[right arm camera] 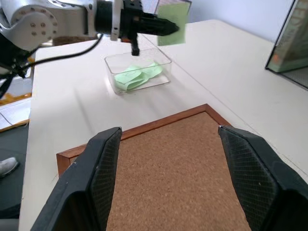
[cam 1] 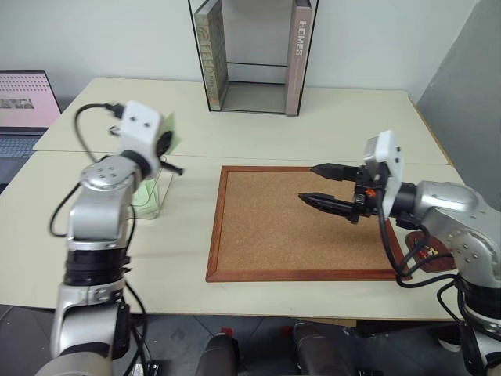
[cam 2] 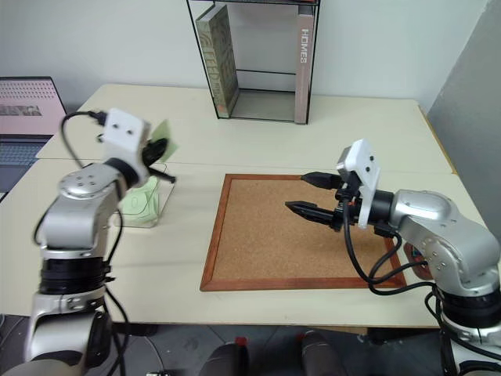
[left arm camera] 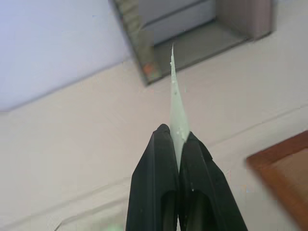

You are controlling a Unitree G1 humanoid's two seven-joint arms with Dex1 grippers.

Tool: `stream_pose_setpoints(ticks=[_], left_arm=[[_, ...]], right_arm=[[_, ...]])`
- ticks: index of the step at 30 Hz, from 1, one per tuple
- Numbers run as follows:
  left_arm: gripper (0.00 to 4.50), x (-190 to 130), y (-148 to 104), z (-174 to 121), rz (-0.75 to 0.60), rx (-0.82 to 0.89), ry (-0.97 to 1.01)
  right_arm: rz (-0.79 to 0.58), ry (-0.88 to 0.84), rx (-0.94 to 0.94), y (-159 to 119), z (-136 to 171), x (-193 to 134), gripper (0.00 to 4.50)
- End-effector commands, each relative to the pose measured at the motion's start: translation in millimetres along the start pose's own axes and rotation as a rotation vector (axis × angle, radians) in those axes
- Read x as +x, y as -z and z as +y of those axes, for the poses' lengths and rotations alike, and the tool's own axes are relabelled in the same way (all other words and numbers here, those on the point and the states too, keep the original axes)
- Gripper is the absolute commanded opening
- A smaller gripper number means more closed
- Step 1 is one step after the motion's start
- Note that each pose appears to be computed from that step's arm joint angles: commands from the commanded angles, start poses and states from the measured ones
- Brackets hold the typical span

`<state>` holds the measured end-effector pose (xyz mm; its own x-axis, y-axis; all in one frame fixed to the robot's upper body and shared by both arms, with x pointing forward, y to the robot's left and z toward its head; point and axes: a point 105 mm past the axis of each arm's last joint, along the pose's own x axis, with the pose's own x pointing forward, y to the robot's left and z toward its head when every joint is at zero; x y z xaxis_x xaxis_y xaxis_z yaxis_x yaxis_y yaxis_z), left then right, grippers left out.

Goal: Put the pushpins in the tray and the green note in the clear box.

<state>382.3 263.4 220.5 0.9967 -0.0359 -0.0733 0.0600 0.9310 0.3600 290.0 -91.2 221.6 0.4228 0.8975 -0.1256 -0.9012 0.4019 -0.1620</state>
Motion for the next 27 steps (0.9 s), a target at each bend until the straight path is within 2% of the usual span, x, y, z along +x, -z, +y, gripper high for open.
stream_pose_setpoints(ticks=[1, 9, 11, 13, 16, 24, 27], left_arm=[[0.00, -17, 15, 36, 0.068, -0.040, -0.127], [0.00, -22, 36, 44, 0.151, -0.080, -0.147], [0.41, -22, 37, 43, 0.155, -0.106, -0.146], [0.62, -22, 36, 41, 0.156, -0.127, -0.138], [1.39, -21, 32, 36, 0.147, -0.150, -0.118], [3.00, -20, 28, 35, 0.137, -0.141, -0.123], [3.59, -21, 19, 34, 0.091, -0.123, -0.118]], right_arm=[[-0.020, -0.055, -0.051, -4, -1, 14, 3.40], [0.009, -0.129, -0.104, 7, 3, 32, 3.40], [0.012, -0.135, -0.114, 7, 3, 33, 3.44], [0.013, -0.138, -0.118, 8, 3, 34, 3.44], [0.013, -0.141, -0.123, 7, 4, 35, 3.44], [0.010, -0.146, -0.131, 5, 5, 36, 3.44], [0.012, -0.145, -0.134, 5, 4, 35, 3.44]])
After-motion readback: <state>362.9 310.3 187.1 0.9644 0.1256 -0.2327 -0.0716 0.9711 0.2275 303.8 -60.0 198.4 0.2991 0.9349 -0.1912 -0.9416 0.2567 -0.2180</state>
